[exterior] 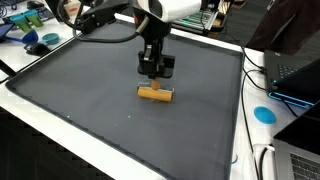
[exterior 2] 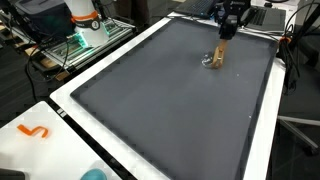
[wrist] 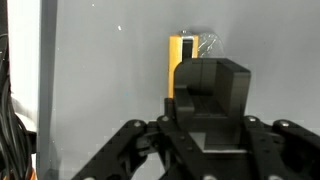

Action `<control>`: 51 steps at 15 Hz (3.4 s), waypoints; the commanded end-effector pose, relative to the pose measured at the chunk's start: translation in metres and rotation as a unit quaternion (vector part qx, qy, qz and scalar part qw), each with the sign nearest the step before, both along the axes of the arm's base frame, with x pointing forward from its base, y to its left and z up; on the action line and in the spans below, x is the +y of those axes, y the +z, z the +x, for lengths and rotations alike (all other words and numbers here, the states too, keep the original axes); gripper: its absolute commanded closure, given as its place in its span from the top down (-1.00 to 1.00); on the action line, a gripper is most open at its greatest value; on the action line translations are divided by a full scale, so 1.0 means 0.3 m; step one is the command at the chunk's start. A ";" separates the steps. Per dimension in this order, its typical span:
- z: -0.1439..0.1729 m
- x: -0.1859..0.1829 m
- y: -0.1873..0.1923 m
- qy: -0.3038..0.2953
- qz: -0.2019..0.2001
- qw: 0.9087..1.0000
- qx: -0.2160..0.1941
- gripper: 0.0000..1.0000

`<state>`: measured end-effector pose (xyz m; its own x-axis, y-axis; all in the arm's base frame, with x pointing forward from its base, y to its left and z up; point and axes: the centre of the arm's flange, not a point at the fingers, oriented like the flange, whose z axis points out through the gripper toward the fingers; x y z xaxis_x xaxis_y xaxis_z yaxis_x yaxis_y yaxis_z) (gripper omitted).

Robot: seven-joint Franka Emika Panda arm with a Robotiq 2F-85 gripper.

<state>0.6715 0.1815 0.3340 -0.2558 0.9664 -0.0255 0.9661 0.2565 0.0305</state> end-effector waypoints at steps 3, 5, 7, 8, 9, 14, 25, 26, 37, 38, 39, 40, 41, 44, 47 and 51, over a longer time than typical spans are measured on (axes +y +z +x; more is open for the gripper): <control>-0.035 -0.054 -0.155 0.005 0.007 0.999 0.051 -0.54; -0.041 -0.062 -0.162 0.002 0.008 0.998 0.057 -0.54; -0.050 -0.067 -0.174 0.002 0.008 0.998 0.063 -0.54; -0.050 -0.069 -0.178 0.002 0.007 0.998 0.064 -0.54; -0.052 -0.069 -0.183 0.001 0.003 0.998 0.064 -0.54; -0.077 -0.055 -0.212 0.012 -0.011 0.997 0.070 -0.54; -0.135 -0.058 -0.230 0.027 -0.027 0.996 0.076 -0.54; -0.138 -0.060 -0.231 0.027 -0.027 0.996 0.077 -0.54; -0.164 -0.083 -0.227 0.025 -0.026 0.996 0.083 -0.54; -0.168 -0.086 -0.226 0.024 -0.027 0.996 0.083 -0.54; -0.172 -0.089 -0.224 0.024 -0.026 0.996 0.083 -0.54; -0.175 -0.092 -0.223 0.023 -0.026 0.996 0.084 -0.54; -0.177 -0.095 -0.223 0.023 -0.025 0.996 0.084 -0.54; -0.184 -0.101 -0.224 0.023 -0.023 0.996 0.086 -0.54; -0.186 -0.110 -0.225 0.024 -0.021 0.996 0.088 -0.54; -0.194 -0.123 -0.225 0.021 -0.022 0.995 0.090 -0.54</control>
